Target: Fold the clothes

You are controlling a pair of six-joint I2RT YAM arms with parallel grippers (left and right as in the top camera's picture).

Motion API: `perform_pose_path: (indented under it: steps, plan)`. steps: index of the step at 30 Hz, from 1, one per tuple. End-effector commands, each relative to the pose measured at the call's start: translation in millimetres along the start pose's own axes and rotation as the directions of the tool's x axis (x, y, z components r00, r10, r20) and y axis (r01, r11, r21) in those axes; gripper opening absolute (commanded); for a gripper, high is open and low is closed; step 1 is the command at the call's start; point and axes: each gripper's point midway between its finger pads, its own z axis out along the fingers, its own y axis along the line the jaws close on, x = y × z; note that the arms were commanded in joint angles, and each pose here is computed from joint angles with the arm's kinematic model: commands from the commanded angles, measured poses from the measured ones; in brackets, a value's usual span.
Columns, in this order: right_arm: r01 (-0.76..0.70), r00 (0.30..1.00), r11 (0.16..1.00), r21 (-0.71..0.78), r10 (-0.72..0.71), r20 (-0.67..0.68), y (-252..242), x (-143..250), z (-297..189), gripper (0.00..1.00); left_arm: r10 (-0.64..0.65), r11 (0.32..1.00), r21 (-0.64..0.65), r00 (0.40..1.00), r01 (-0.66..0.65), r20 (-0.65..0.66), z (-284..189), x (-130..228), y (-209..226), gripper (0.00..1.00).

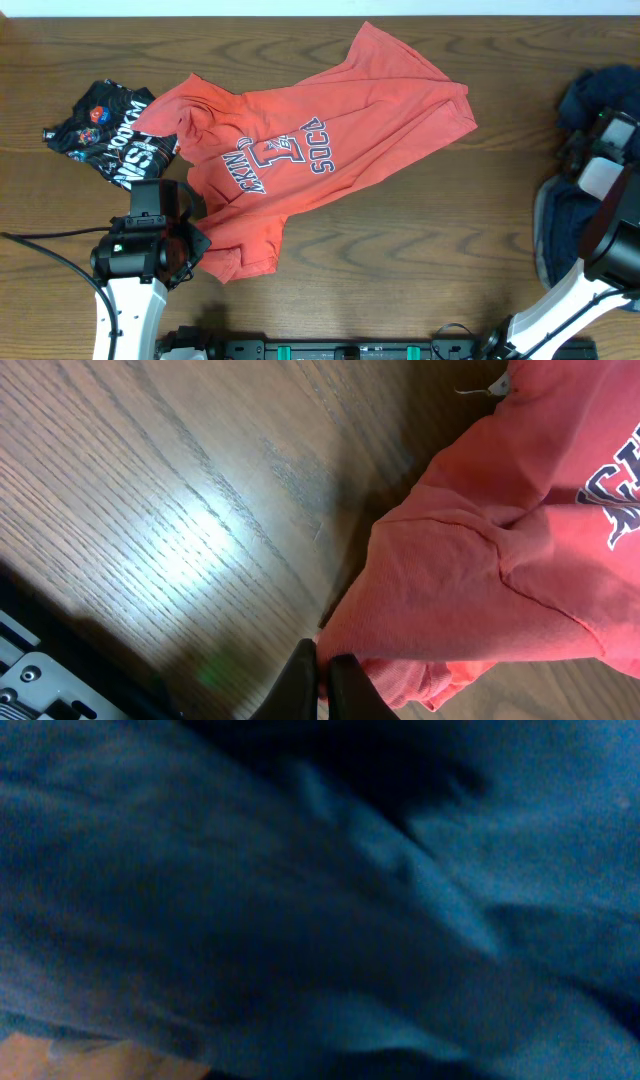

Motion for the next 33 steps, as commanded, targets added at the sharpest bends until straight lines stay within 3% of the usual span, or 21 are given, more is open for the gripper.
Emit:
perform_pose_path:
  steps: [1, 6, 12, 22, 33]
  plan:
    - [0.037, 0.998, 0.978, -0.205, -0.048, -0.049, 31.9, 12.1, -4.4, 0.33, 0.009, 1.000, -0.021, 1.000, -0.009, 0.013, 0.7, -2.5, 4.4, 0.06]
    - [0.077, 0.995, 0.848, -0.525, -0.098, -0.011, 109.3, -5.5, -64.7, 0.33, 0.009, 1.000, -0.021, 1.000, -0.009, 0.013, 0.7, -2.4, 4.4, 0.06]
    - [0.170, 0.975, 0.759, -0.628, -0.222, -0.003, 171.2, 8.5, -134.7, 0.35, 0.009, 1.000, -0.022, 1.000, -0.009, 0.014, 0.7, -2.6, 4.5, 0.06]
    - [0.270, 0.939, 0.758, -0.594, -0.344, -0.012, 239.5, 63.1, -171.6, 0.40, 0.079, 0.997, -0.024, 0.997, -0.079, 0.010, 1.2, -1.9, 5.0, 0.06]
    - [0.281, 0.932, 0.783, -0.554, -0.360, -0.035, 267.3, 48.6, -186.0, 0.47, 0.082, 0.996, -0.037, 0.997, -0.083, -0.006, 5.9, 1.7, 8.0, 0.06]
